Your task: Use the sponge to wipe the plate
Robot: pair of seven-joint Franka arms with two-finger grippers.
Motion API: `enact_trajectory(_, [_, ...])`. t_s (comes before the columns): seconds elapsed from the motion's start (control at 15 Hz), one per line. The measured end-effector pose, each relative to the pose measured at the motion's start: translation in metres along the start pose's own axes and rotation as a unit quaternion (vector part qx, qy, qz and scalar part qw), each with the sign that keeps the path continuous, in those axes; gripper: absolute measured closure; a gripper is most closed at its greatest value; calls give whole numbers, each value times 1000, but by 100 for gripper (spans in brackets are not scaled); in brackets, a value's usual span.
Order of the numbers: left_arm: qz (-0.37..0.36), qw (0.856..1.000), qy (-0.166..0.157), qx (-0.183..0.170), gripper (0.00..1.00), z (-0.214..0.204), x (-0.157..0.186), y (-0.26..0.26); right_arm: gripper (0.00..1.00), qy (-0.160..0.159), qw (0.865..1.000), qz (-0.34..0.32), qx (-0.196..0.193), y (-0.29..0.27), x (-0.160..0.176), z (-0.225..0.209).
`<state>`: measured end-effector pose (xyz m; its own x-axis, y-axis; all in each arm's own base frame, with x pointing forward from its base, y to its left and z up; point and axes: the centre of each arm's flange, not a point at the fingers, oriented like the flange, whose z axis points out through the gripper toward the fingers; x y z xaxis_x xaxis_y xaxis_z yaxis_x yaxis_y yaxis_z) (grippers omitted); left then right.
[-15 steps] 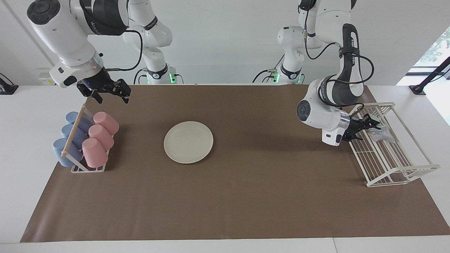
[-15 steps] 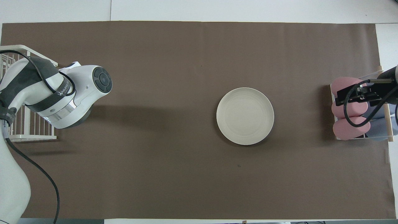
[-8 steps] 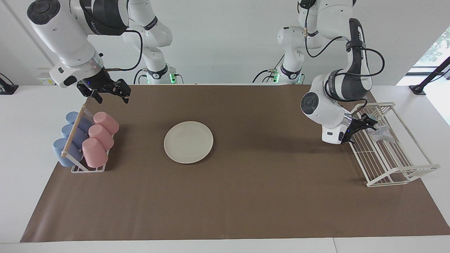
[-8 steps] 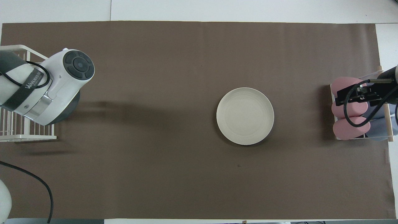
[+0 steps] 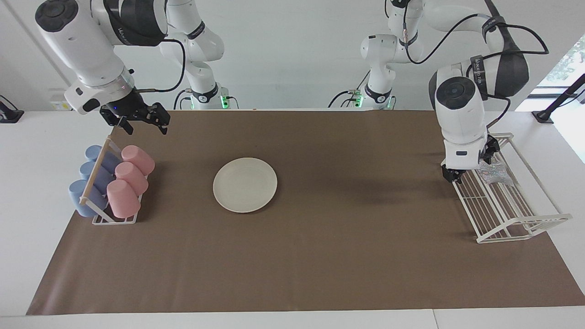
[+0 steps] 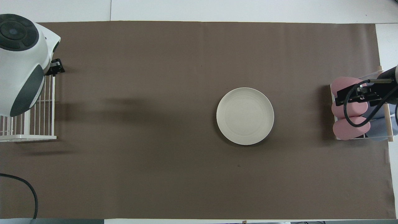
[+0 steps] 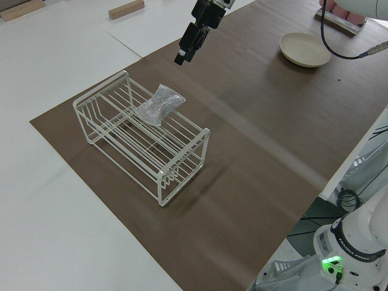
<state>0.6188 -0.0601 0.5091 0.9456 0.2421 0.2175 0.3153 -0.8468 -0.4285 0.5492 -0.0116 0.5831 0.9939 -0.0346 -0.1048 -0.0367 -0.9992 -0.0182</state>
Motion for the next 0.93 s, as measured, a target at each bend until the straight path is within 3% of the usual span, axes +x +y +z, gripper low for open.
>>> enact_trajectory(0.27, [-7,995,-26,-96,0,-35,2,-51,0,0,1000,0,0,0,0,0])
enact_trajectory(0.53, [13,986,-67,-153,0,-67,-20,-73,0,0,1000,0,0,0,0,0])
enact_trajectory(0.93, [84,961,-141,-224,0,-78,-47,-75,0,0,1000,0,0,0,0,0])
